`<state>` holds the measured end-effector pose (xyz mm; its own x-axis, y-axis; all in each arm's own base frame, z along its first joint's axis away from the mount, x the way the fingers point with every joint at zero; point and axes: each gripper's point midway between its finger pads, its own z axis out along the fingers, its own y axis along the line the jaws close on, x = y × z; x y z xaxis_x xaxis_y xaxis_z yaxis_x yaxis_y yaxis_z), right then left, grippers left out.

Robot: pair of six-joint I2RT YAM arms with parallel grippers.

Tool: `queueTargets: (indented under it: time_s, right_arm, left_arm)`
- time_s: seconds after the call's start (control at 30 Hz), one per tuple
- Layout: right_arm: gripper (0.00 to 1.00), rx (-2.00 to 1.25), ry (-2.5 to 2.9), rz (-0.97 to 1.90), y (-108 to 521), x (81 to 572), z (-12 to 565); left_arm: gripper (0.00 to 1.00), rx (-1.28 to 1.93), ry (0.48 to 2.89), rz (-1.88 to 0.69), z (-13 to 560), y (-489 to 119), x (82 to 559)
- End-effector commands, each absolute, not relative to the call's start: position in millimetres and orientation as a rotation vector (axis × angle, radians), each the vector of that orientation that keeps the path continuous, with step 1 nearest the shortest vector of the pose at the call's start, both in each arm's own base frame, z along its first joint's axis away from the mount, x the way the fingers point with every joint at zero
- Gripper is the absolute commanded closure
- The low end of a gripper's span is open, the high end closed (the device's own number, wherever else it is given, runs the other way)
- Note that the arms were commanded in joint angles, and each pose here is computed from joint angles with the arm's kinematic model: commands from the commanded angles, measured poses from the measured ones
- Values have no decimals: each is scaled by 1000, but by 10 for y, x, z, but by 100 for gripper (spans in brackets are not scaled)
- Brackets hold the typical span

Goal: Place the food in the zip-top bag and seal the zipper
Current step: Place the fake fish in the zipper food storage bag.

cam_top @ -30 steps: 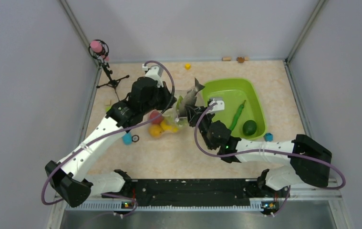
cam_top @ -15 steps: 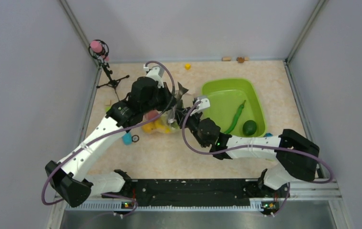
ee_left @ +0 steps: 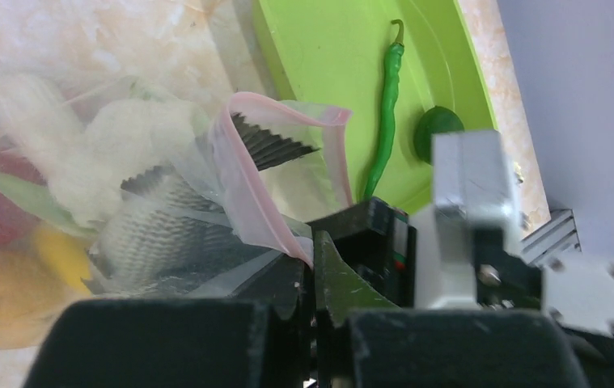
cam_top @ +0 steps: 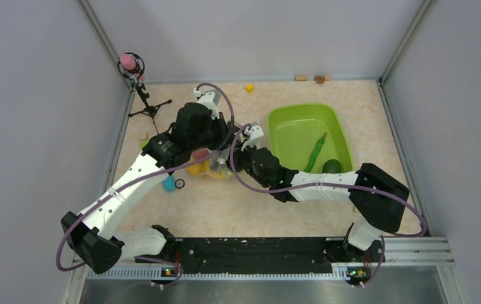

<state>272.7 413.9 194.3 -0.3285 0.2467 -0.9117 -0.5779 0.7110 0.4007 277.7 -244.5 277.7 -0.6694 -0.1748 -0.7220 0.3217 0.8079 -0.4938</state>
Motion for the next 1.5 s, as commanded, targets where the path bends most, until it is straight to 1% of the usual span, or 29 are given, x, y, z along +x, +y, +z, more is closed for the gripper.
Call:
queueTargets:
  time_s: [0.0,0.17,0.3,0.43,0.47,0.5,0.53,0.57,0.6,0.73,0.87,0.97,1.03,1.13,1.2,1.27,1.3,1.4,1.47]
  right_arm:
    - [100,-399,1893,1027,4383,2473,1583]
    - [100,-601,1983,986,4404,2362,1380]
    - [100,-730,2025,976,4360,2279,1350]
    - [99,-752,2049,933,4289,2280,1420]
    - [94,-743,2038,931,4271,2286,1476]
    - [85,-732,2022,932,4256,2295,1552]
    - [73,-721,2009,936,4238,2297,1629]
    - [67,-709,1993,940,4222,2300,1714]
    - [64,-695,1979,939,4196,2305,1796]
    - [58,-605,1906,929,4054,2352,2161]
    - [50,-499,1804,936,3900,2403,2501]
    - [46,-433,1742,938,3765,2413,2708]
    - [41,-384,1711,919,3651,2435,2834]
    - [26,-302,1688,862,3426,2485,2937]
    - [12,-233,1677,810,3221,2519,2996]
    - [3,-159,1685,747,2989,2559,2996]
    - [1,-131,1678,724,2883,2572,3030]
    - [1,-68,1709,640,2574,2607,3003]
    - [1,0,1785,543,2292,2679,2833]
  left_arm:
    - [100,174,1925,-959,3490,-2690,2838]
    - [100,175,1914,-935,3502,-2646,2839]
    - [100,151,1913,-900,3464,-2584,2862]
    - [100,138,1914,-876,3422,-2543,2873]
    - [100,130,1915,-863,3409,-2519,2882]
    - [100,120,1919,-849,3389,-2498,2893]
    - [100,105,1923,-830,3362,-2467,2908]
    - [100,101,1929,-822,3336,-2452,2904]
    - [100,73,1929,-785,3306,-2395,2942]
    - [100,28,1936,-731,3208,-2294,2976]
    - [100,13,1939,-727,3170,-2286,2986]
    - [100,20,1939,-725,3175,-2287,2985]
    - [100,17,1937,-716,3172,-2262,2982]
    - [100,8,1932,-701,3148,-2225,2986]
    - [100,2,1929,-695,3127,-2212,2992]
    - [100,6,1935,-690,3076,-2216,3006]
    - [100,10,1937,-688,3061,-2218,3013]
    - [100,20,1946,-684,2995,-2230,3039]
    - [100,41,1951,-700,2964,-2263,3043]
